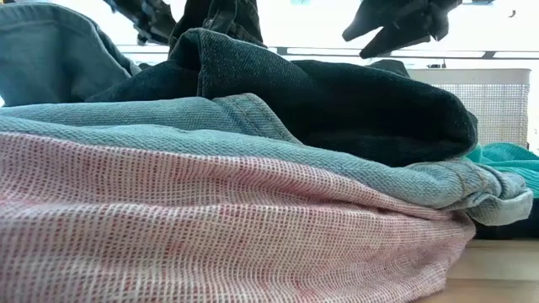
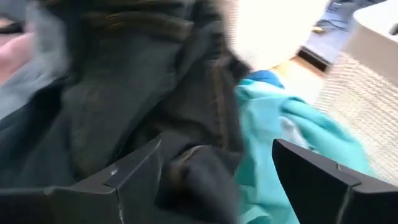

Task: Sort clothes
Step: Put the light blue shorts into the left white bin

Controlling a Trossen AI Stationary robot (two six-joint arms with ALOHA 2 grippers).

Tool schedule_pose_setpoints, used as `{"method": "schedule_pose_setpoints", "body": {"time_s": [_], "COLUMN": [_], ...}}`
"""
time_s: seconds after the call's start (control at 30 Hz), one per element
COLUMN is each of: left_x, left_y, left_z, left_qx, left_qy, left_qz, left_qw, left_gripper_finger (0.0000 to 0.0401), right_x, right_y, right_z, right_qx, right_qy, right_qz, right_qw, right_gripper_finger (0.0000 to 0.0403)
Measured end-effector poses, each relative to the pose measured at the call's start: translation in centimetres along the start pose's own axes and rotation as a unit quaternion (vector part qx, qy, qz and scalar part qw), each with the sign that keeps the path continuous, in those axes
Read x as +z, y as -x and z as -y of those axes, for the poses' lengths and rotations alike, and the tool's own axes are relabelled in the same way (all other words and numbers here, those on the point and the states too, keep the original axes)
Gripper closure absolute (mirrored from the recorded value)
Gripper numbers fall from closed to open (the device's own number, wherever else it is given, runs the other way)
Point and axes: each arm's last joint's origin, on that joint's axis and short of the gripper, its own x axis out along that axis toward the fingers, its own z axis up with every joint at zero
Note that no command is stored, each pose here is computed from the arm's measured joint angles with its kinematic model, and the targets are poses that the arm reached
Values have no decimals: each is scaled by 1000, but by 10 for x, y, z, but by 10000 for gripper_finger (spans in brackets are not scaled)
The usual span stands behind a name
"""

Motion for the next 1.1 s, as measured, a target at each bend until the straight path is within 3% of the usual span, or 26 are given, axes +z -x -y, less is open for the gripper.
{"method": "schedule_pose_setpoints", "body": {"time_s": [0.17, 0.4, 0.67, 0.77, 0.9, 1.0, 1.1], "left_x": [-6, -15, -35, -44, -53, -58, -60], "left_y": [17, 22, 22, 19, 13, 7, 2], "left_z": [40, 96, 150, 166, 181, 188, 194], "left_qx": [7, -43, -57, -41, -17, -9, -11], "left_qy": [-50, -96, -135, -152, -181, -185, -182], "left_qz": [-10, -9, -24, -27, -31, -36, -35], "left_qw": [999, 994, 989, 987, 983, 982, 983], "left_gripper_finger": [336, 355, 360, 361, 361, 361, 361], "right_x": [-2, -3, 23, 25, 11, -5, -26], "right_y": [-4, -13, 33, 52, 61, 49, 25], "right_z": [-20, -34, -32, -25, -3, 12, 21], "right_qx": [76, 111, 140, 114, 22, -48, -76], "right_qy": [44, 57, 51, 41, 13, -3, -17], "right_qz": [-3, 8, -67, -122, -218, -246, -259], "right_qw": [996, 992, 987, 985, 976, 968, 963], "right_gripper_finger": [112, 112, 112, 112, 112, 112, 112]}}
